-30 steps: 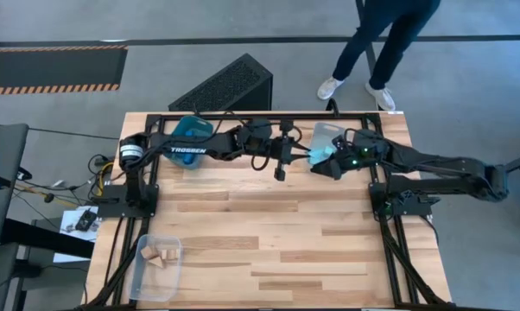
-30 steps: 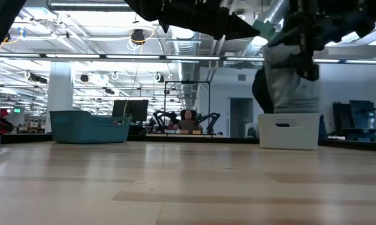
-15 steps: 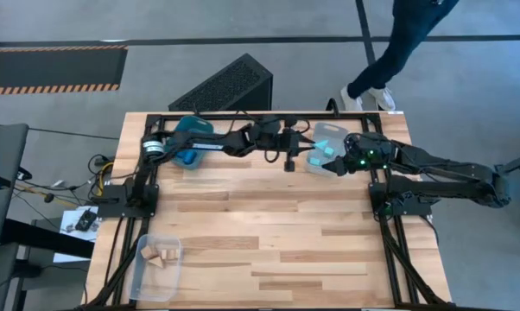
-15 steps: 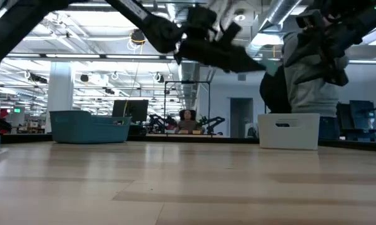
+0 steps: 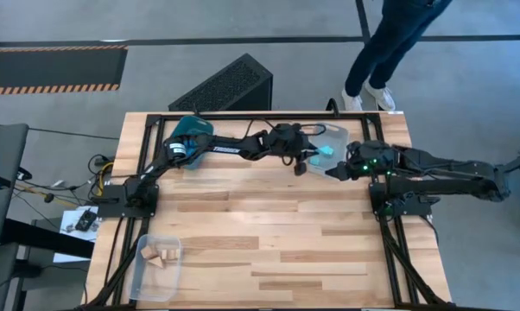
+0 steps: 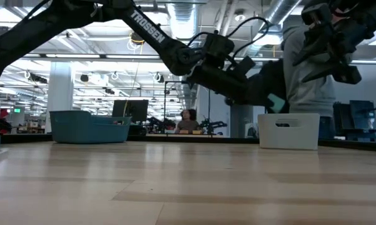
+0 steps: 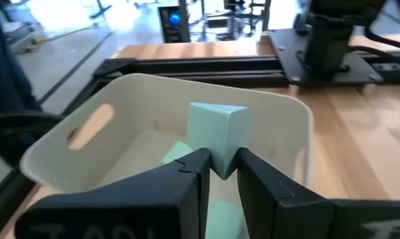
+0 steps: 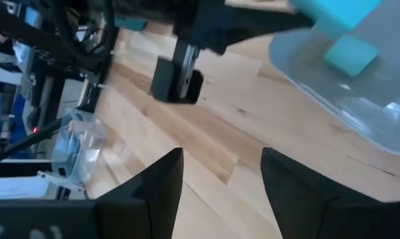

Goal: Sort & place blocks by color
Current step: Put the light blue block into the gray bin, then adjust the gray bin on the table

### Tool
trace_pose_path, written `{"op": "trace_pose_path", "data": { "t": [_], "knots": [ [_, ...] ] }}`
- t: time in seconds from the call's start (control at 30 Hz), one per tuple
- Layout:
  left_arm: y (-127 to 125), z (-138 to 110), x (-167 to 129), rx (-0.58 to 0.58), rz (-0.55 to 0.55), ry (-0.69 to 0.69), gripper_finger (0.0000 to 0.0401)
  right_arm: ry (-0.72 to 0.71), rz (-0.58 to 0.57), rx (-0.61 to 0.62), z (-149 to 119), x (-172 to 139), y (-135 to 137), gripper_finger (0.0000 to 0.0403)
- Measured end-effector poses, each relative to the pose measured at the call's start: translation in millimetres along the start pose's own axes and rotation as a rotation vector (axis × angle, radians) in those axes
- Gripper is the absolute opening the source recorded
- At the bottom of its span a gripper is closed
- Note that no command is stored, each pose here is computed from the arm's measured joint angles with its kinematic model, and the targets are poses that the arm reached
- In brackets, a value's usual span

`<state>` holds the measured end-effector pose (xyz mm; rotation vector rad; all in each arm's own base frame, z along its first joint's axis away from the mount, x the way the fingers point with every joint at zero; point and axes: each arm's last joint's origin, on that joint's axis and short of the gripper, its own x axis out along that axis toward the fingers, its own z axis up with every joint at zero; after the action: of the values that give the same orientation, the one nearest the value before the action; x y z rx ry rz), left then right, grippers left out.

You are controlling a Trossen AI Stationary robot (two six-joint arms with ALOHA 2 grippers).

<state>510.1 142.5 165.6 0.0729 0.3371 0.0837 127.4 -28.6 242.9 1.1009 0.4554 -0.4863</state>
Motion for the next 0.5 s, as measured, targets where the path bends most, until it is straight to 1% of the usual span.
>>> {"op": "trace_pose_path", "data": {
  "t": [0.1,0.2,0.3,0.37,0.43,0.5],
  "knots": [
    [1.8,0.5,-0.2,-0.034,0.044,0.003,0.0050,-0.006,-0.007,-0.008,-1.8,0.3,0.8,0.0223],
    [4.3,-0.2,-0.6,-0.082,0.056,0.006,0.0064,-0.041,-0.025,-0.015,-1.8,0.3,1.0,0.0223],
    [5.6,-2.0,-1.2,-0.121,0.048,0.025,0.0095,-0.090,-0.053,-0.019,-0.4,0.4,0.2,0.0223],
    [7.4,-0.9,-3.4,-0.126,0.043,0.040,0.0120,-0.108,-0.077,-0.049,0.3,2.0,-0.3,0.0223],
    [11.2,6.7,-5.5,-0.108,0.043,0.045,0.0148,-0.101,-0.092,-0.089,0.2,4.3,-0.7,0.0223],
    [16.6,17.8,-11.6,-0.106,0.044,0.094,0.0174,-0.095,-0.103,-0.122,0.1,6.3,-0.9,0.0223]
  ]
}}
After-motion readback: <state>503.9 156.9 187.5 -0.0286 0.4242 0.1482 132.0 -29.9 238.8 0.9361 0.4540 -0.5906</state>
